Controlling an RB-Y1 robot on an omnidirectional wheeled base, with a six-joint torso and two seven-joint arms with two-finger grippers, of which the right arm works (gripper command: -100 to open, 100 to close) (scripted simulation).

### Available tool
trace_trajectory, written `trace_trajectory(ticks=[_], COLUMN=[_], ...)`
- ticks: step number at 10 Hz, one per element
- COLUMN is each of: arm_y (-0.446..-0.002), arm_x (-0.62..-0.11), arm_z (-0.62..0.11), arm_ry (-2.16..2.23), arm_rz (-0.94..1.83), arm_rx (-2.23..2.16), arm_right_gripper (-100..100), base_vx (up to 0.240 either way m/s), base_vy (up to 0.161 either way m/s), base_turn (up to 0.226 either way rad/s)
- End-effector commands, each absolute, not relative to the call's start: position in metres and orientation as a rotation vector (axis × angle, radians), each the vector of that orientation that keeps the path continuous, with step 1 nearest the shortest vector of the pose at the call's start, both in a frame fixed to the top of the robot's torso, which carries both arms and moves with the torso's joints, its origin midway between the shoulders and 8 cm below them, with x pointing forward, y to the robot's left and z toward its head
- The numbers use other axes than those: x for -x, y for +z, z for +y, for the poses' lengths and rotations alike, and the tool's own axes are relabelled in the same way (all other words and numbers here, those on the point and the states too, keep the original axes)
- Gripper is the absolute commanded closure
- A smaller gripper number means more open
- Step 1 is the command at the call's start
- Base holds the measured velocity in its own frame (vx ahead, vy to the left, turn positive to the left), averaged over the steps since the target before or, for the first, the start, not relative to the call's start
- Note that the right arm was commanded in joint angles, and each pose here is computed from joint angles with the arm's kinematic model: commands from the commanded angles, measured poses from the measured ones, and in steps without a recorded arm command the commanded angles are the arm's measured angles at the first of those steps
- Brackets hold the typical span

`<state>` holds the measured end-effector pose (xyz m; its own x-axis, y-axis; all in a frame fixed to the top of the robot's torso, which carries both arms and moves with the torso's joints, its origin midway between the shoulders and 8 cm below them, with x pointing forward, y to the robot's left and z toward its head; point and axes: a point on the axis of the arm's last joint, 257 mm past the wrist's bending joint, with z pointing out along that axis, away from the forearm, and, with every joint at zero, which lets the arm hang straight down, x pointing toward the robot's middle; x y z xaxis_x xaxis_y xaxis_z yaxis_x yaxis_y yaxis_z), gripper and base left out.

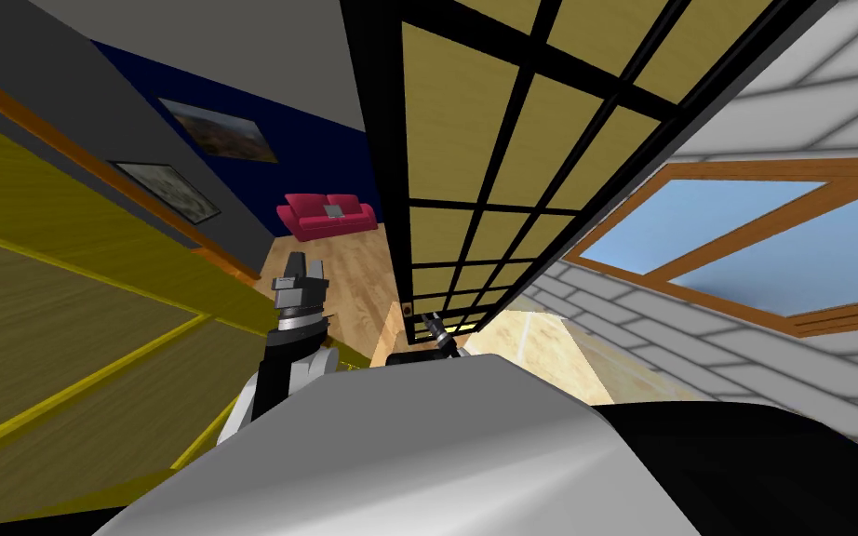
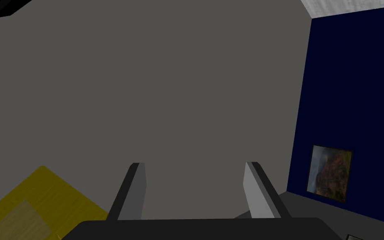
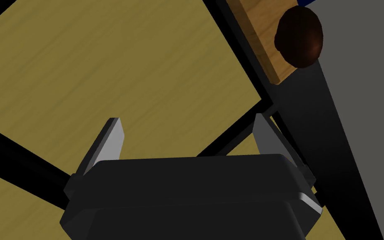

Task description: Push the door open

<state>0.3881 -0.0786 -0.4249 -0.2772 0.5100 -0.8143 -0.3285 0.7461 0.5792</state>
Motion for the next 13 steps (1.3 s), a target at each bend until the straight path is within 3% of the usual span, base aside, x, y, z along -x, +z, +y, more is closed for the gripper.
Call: trace_trajectory(ticks=[1,13], arm_y=[-0.422,-0.396], arm_x=[-0.393,-0.421], arm_z=[-0.091,-0.172], arm_ry=[0.84,1.02], arm_rz=[1.648,1.425], arm_rx=[-0.221,-0.724], arm_right_gripper=[-100,-100], base_vx=[-0.065,-0.054], base_vy=[-0.052,-0.035], base_turn=[0.281,0.171])
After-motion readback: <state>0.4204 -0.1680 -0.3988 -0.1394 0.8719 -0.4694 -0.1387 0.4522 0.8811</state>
